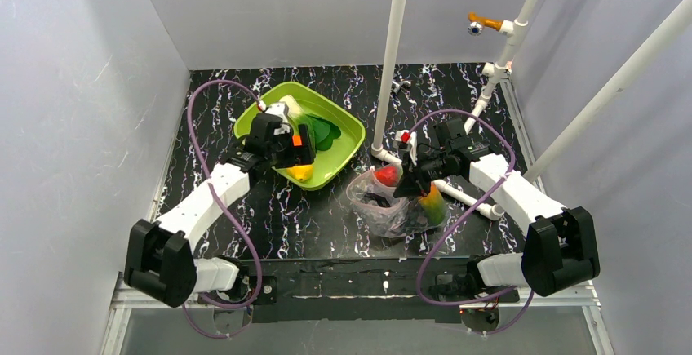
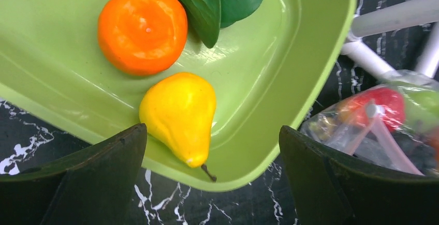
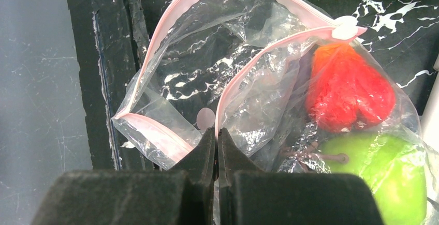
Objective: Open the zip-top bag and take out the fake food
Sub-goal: Place the fake fruit in the bin, then pick up the fake fruit from the zipper food storage bag.
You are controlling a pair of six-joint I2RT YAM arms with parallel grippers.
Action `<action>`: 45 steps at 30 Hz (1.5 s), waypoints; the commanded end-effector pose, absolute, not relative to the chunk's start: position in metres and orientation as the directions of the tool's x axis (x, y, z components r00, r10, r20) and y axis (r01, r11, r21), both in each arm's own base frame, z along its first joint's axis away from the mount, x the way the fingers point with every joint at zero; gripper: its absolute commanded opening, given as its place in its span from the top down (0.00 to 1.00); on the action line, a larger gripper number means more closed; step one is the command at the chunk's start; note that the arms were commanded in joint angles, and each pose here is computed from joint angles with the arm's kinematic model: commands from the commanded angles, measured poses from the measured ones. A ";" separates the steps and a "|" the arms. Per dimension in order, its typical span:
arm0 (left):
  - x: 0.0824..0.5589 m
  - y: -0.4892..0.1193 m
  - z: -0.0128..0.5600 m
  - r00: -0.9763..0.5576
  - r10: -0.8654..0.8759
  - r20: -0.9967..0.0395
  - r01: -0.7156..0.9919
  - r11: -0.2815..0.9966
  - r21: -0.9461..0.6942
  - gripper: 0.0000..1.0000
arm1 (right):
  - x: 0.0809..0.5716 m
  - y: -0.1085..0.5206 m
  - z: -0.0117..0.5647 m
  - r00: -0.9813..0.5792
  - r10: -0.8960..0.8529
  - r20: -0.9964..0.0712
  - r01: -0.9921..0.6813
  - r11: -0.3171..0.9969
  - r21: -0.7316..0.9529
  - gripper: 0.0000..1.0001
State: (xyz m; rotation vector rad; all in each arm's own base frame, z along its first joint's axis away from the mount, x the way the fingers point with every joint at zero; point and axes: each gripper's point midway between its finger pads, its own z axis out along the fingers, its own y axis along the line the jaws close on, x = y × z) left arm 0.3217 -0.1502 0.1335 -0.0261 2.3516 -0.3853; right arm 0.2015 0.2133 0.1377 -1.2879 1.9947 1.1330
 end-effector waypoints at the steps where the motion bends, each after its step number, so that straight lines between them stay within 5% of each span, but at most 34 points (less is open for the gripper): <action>1: 0.312 -0.150 0.182 -0.661 -0.210 -0.721 0.106 0.924 -0.367 0.02 | 0.206 0.214 0.153 -0.365 -0.485 -0.794 -0.931 0.169 0.325 0.99; 21: 0.207 -0.216 0.226 -0.803 -0.325 -0.499 0.287 0.522 -0.803 0.02 | 0.165 0.198 0.181 -0.251 -0.510 -0.823 -0.966 0.071 0.250 0.99; 45: 0.141 -0.304 0.243 -0.793 -0.143 -0.593 0.545 0.270 -0.794 0.02 | 0.160 0.184 0.200 -0.270 -0.511 -0.816 -0.963 0.132 0.236 0.99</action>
